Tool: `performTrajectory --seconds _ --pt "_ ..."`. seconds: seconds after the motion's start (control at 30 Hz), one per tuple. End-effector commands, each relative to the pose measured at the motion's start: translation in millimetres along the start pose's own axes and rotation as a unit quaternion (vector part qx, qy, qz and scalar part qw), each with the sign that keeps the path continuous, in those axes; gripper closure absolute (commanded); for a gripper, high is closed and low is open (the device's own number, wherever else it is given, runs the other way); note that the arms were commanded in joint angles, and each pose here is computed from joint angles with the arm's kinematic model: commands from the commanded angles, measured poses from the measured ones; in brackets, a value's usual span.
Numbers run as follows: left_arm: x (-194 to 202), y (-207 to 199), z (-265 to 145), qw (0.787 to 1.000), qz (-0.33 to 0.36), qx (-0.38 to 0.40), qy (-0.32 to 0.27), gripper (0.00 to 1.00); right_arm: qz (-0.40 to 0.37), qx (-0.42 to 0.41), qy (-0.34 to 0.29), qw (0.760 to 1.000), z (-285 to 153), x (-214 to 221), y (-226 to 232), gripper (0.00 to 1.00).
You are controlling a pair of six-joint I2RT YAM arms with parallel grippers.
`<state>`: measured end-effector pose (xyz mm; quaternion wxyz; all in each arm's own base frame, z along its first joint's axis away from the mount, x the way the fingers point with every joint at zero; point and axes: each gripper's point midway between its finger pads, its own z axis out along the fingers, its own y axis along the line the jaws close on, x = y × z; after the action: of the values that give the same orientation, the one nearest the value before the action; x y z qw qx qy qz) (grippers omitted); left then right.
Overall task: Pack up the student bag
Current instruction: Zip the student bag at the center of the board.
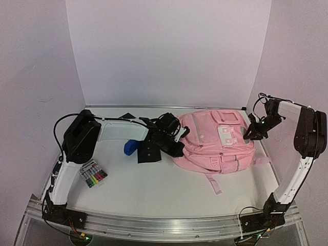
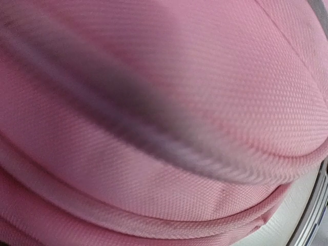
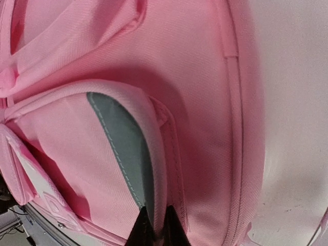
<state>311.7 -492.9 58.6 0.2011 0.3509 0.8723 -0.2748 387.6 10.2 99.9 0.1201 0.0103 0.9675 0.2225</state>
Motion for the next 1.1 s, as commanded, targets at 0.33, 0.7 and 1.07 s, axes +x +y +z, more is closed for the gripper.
performTrajectory --seconds 0.33,0.7,1.07 --pt "-72 49 -28 0.995 -0.016 0.019 -0.096 1.0 -0.328 0.043 -0.063 0.942 -89 15 76 0.19" --pt "-73 43 -33 0.993 -0.029 0.036 -0.108 1.0 -0.446 -0.015 -0.068 0.893 -14 19 202 0.24" --pt "-67 39 -37 0.991 -0.048 0.05 -0.115 1.0 -0.51 0.001 -0.074 0.857 55 22 269 0.31"
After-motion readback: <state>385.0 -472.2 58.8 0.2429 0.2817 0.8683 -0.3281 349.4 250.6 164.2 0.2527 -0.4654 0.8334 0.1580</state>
